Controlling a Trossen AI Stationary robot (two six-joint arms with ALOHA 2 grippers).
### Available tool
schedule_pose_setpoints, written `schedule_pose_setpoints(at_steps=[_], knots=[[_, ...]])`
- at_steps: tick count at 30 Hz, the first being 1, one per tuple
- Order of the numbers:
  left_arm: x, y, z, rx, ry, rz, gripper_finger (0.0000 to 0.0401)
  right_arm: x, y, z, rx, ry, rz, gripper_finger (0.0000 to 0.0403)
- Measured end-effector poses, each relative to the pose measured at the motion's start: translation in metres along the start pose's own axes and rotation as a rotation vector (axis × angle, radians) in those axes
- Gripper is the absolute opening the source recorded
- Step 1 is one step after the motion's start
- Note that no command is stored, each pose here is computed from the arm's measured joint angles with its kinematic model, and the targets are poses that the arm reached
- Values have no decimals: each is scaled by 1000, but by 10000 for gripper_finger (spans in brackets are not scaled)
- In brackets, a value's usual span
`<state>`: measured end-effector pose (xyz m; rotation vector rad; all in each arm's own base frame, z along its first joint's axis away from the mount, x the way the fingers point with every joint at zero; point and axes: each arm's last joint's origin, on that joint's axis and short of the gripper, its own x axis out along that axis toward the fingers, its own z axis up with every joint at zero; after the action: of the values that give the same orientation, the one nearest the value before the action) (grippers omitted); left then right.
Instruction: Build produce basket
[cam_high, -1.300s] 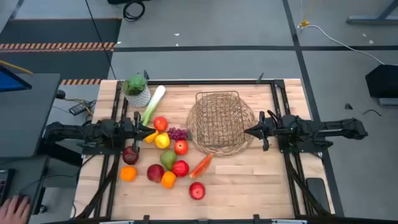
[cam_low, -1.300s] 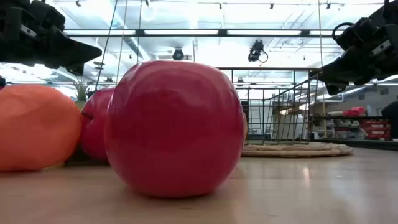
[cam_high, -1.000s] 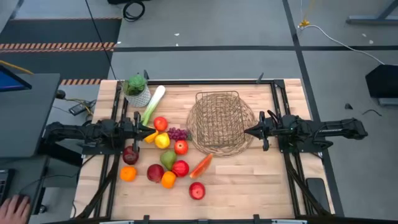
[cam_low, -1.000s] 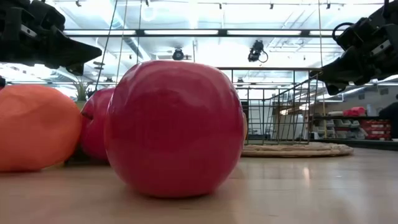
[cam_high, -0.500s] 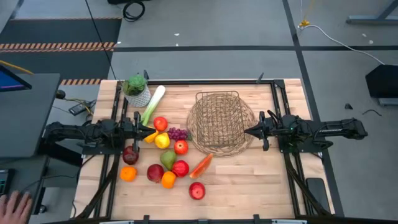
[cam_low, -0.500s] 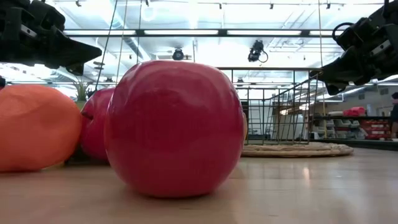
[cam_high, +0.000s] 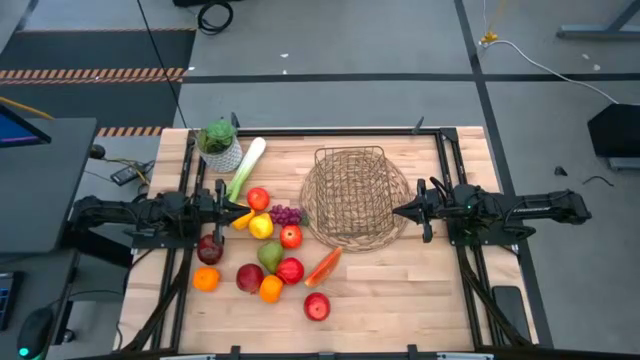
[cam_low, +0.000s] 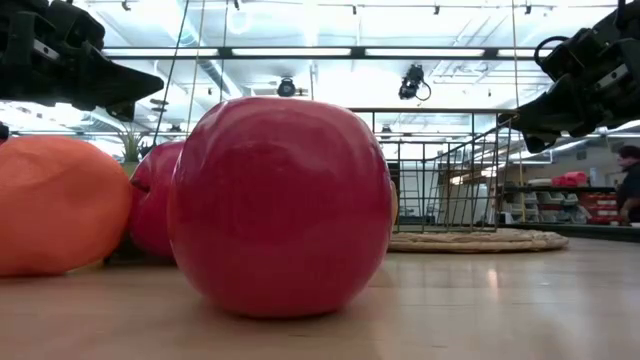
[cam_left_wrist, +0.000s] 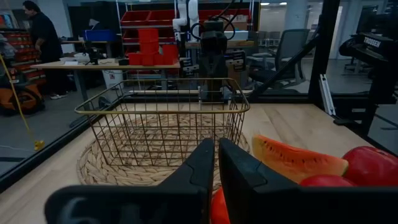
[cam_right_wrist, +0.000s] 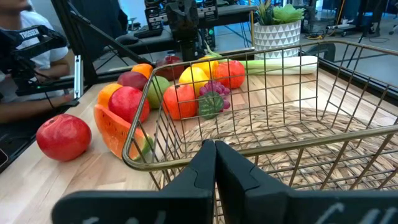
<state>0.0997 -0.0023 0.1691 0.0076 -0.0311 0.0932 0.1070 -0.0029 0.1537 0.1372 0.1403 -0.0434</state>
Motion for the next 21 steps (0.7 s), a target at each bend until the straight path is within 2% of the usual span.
schedule_pose_setpoints(at_steps=[21], knots=[[0, 0, 0, 0, 0, 0, 29, 0, 0, 0, 0, 0, 0, 16]])
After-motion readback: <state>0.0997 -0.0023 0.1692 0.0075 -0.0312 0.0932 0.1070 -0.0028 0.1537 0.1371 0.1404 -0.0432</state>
